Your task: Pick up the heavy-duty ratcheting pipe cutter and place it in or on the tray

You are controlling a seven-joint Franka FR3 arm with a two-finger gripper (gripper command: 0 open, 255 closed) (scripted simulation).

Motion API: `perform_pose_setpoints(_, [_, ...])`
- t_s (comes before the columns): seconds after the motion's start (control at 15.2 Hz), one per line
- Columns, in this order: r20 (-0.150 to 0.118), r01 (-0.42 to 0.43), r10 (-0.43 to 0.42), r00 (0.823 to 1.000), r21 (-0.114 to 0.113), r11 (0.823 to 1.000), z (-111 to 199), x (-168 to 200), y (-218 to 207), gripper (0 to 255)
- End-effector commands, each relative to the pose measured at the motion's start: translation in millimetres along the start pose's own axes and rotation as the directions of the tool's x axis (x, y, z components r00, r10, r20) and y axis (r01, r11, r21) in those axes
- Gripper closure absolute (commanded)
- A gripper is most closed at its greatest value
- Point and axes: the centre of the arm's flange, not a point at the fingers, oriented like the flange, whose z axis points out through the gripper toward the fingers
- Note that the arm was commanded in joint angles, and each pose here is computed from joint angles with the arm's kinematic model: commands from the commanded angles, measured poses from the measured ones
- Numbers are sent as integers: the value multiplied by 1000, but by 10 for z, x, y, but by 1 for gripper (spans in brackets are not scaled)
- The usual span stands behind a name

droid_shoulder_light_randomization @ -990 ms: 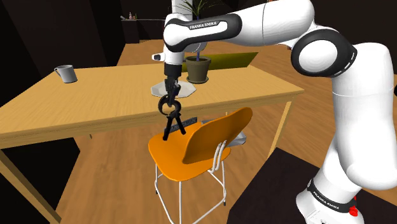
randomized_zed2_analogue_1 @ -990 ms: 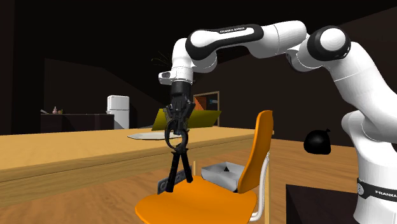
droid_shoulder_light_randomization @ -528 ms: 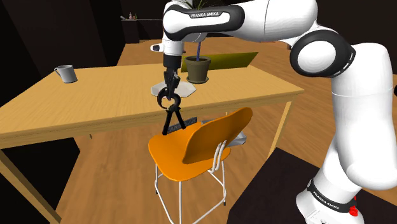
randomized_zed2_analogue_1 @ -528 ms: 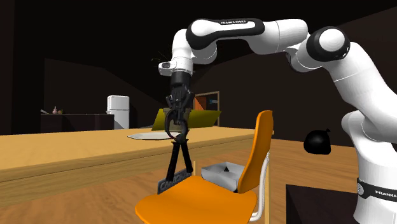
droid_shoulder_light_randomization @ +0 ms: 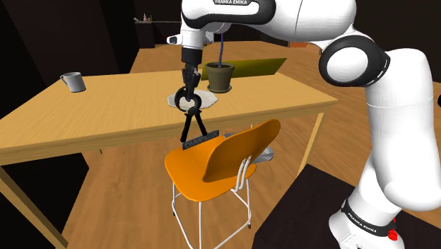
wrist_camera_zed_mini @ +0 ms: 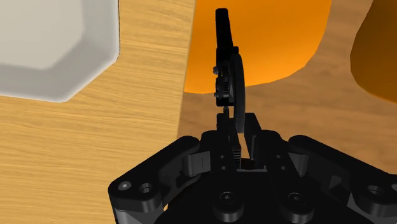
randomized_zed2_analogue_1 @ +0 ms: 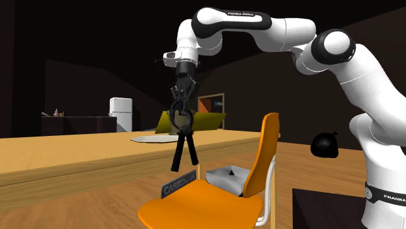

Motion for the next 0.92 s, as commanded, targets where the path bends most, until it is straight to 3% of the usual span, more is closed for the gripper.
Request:
perform_pose_setpoints(0.0, [0,0,0,1000,0,1000,-117,-175,-74,255])
perform_pose_setpoints(0.86, [0,0,0,1000,0,1000,-922,-1596,-600,255])
